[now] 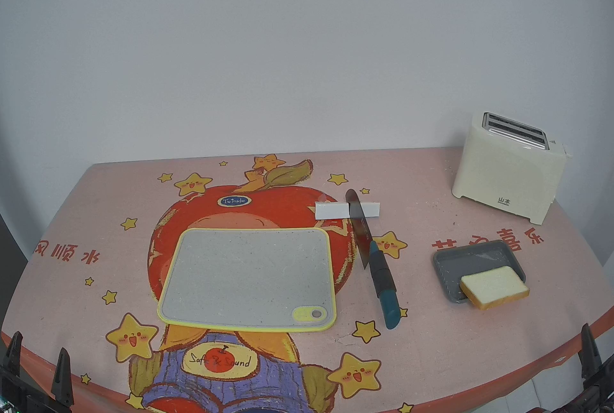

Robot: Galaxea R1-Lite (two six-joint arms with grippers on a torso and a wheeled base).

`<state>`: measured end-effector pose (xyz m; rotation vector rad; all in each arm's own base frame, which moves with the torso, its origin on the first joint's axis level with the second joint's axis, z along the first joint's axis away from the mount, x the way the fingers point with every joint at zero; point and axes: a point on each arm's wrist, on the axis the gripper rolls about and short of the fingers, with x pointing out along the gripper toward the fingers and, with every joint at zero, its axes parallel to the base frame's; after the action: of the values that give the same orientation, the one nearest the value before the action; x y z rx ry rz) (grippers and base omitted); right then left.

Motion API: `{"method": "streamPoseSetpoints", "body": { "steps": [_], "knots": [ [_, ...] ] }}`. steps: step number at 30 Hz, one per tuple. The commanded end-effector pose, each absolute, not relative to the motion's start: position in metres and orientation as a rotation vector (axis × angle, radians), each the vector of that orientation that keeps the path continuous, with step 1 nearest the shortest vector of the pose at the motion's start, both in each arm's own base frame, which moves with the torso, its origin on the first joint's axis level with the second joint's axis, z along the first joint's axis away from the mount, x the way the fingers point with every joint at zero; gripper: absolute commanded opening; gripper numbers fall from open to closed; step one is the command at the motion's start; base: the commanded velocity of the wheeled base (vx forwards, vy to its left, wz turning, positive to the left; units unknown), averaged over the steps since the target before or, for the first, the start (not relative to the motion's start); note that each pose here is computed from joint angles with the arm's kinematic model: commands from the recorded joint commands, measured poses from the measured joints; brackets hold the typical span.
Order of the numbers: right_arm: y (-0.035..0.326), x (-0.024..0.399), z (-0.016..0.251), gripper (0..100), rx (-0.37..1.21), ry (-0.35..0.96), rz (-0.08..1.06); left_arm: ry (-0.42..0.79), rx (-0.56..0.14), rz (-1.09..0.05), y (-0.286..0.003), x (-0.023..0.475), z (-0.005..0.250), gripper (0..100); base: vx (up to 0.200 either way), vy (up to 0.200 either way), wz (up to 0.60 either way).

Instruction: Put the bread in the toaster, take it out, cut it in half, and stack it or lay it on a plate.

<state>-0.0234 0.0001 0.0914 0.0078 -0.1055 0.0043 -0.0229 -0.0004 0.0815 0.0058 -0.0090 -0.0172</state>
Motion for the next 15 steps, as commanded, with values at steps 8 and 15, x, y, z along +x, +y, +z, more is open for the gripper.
{"method": "streamPoseSetpoints", "body": {
  "steps": [8,15],
  "knots": [
    [0.0,-0.023,0.085,100,0.006,-0.074,0.011,0.003,0.006,-0.017,0.0,-0.022,0.077,100,0.0,0.0,0.0],
    [0.001,-0.027,0.102,100,0.074,-0.122,0.064,0.001,0.006,-0.017,0.0,-0.022,0.076,100,0.0,0.0,0.0]
  ]
}}
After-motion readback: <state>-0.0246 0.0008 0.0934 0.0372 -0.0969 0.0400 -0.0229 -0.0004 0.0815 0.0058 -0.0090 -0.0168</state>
